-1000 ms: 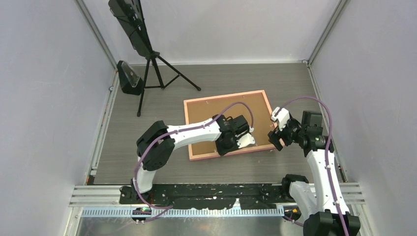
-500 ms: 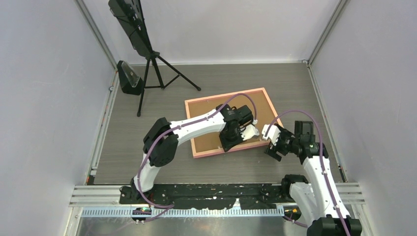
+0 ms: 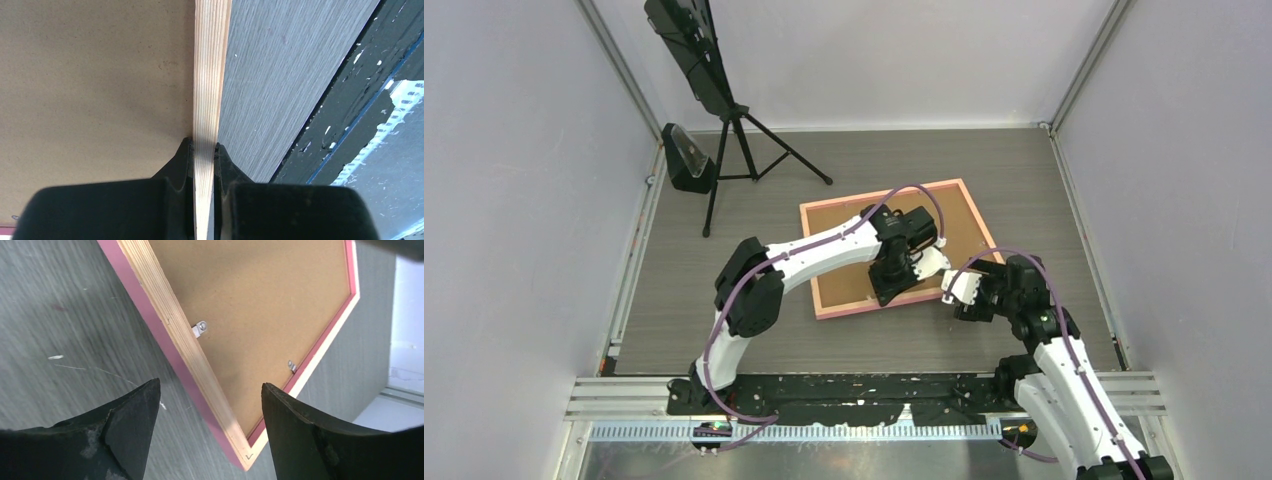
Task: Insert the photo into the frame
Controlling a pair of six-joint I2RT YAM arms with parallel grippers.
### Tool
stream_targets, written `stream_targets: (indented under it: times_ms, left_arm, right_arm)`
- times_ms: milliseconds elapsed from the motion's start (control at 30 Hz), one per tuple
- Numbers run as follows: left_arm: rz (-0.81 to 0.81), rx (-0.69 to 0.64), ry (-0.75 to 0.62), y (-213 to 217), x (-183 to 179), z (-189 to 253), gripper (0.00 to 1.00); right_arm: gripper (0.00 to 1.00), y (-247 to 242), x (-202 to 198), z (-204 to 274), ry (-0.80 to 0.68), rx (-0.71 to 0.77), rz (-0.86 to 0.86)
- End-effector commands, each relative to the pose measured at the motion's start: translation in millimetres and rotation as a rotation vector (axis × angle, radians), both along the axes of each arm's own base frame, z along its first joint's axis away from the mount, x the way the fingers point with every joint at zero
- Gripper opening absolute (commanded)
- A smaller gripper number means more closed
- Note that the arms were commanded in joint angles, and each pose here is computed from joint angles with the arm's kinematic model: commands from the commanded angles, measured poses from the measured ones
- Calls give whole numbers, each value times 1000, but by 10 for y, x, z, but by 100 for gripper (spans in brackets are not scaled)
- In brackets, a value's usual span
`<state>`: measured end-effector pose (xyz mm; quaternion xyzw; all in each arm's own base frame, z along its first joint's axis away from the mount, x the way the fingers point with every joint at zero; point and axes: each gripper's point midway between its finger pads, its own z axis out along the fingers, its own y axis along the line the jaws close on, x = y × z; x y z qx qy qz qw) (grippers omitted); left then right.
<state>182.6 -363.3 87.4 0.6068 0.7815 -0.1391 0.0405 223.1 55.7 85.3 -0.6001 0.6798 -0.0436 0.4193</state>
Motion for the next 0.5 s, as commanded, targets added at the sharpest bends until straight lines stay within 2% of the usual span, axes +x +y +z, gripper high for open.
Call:
stream_targets:
  times_ms: [0,167,467]
  left_arm:
    - [-48,-98,23,-69,-117,400,0]
    - [-54,-106,43,-87,-148,433,0]
    - [-61,-109,99,-85,-249,433,0]
  right_arm:
    - [79,-81,221,114,-137,-69,-14]
    - [79,-80,195,-94,-141,-121,2]
    - [71,-82,336,-143,-269,-133,-17]
